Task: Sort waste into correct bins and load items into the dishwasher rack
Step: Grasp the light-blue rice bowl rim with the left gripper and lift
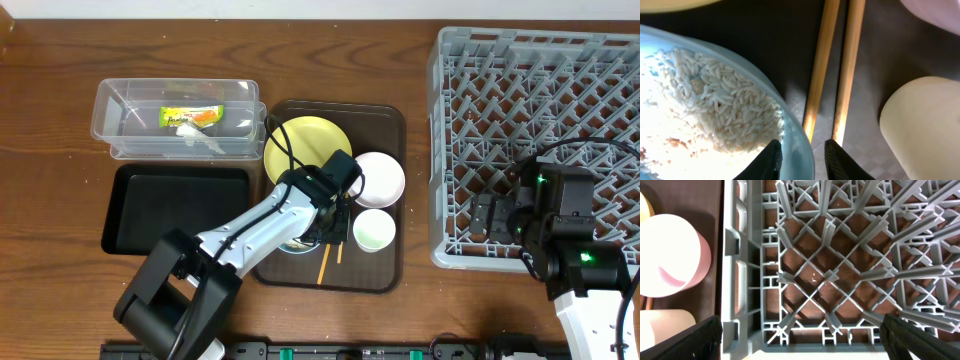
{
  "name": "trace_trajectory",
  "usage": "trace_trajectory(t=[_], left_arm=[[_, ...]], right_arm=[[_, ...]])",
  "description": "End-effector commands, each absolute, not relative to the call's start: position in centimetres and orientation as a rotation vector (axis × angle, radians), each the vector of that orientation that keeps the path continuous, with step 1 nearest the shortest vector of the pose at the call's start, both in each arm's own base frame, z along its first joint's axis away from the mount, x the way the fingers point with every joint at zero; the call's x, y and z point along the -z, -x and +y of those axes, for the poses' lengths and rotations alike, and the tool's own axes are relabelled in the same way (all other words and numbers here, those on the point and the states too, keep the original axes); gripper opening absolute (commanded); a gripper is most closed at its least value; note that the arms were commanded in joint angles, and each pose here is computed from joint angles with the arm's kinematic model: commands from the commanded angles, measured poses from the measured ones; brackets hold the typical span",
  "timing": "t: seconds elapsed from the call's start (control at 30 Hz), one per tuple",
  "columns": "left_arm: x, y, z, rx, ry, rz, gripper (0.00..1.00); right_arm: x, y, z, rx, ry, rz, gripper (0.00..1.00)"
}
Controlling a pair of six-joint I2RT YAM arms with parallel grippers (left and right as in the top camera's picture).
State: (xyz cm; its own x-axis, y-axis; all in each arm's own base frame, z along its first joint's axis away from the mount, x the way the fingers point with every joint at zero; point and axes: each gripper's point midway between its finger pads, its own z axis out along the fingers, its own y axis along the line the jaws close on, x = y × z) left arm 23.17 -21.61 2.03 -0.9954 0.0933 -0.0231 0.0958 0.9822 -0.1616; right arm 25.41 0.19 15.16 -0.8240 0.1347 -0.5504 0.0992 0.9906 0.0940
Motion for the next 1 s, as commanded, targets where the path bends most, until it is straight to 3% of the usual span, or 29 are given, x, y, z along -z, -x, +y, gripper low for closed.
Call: trace_trajectory(t=[0.0, 0.13, 0.43, 0.73, 0.97], left_arm=[[-1.8, -23.0, -21.3, 0.231, -0.138, 3.115, 0.26], [-1.9, -23.1, -21.3, 0.231, -0.138, 3.114, 0.06], [-3.1, -23.4, -21.0, 0.226, -0.139, 3.079, 0.06], [-10.2, -24.4, -20.4, 0.336, -0.179, 2.888, 0.06], [-14.6, -26.1, -15.4, 0.368, -0.038, 2.767, 0.06]], right_arm=[[-15.8, -25.6, 0.1, -0.081, -0.157, 2.532, 0.99], [-15.8, -25.7, 0.1, -0.081, -0.157, 2.532, 0.99], [-15.8, -25.6, 0.1, -0.081, -0.156, 2.534, 0.99], [-15.8, -25.6, 0.1, -0.08, -0.157, 2.533, 0.99], [-15.8, -25.6, 0.1, -0.08, -0.157, 2.532, 0.99]])
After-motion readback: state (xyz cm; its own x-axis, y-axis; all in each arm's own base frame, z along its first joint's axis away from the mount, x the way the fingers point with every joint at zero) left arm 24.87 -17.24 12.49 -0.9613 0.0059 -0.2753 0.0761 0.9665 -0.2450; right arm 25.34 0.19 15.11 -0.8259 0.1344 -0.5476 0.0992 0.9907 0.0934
